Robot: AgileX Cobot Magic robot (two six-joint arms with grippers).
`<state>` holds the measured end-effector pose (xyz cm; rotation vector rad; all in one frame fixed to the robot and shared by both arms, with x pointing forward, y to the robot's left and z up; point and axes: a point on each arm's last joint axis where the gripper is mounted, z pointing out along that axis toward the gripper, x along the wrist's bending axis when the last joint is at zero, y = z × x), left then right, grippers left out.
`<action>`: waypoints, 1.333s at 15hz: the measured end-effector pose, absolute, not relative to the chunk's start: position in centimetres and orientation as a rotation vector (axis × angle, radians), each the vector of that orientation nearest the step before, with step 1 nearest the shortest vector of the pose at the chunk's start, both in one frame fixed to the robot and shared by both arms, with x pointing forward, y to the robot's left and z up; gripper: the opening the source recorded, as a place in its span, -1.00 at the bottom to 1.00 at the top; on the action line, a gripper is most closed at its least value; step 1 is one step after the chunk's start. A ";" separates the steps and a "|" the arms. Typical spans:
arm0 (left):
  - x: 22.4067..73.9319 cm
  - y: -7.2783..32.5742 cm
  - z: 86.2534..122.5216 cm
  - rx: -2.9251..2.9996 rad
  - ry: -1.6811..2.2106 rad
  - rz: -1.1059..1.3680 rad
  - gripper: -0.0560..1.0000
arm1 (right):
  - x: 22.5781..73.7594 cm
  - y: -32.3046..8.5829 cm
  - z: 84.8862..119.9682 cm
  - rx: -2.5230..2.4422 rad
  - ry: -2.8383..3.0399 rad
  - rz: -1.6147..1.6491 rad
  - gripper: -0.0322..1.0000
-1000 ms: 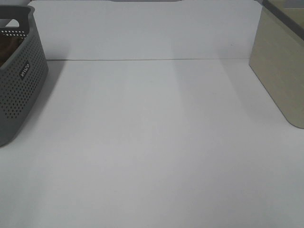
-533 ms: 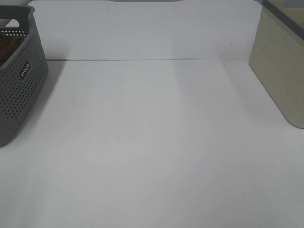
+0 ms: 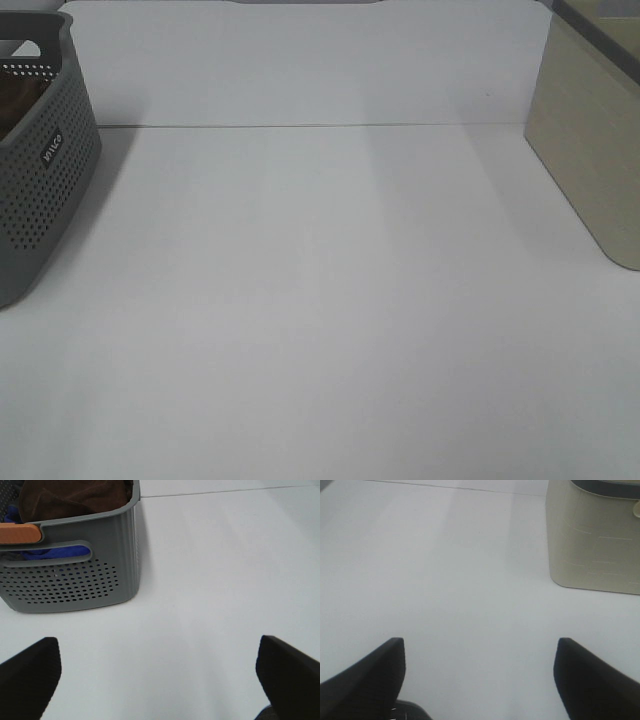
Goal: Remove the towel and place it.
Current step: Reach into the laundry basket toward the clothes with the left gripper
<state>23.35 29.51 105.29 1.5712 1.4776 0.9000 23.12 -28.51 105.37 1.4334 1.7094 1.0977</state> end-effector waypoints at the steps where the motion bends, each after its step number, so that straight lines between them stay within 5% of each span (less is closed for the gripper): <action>1: 23.4 29.5 105.3 1.571 1.478 0.900 0.98 | 23.1 -28.5 105.4 1.433 1.709 1.098 0.58; 20: 23.3 29.5 105.5 1.626 1.459 0.904 0.98 | 23.1 -28.5 105.4 1.433 1.709 1.098 0.58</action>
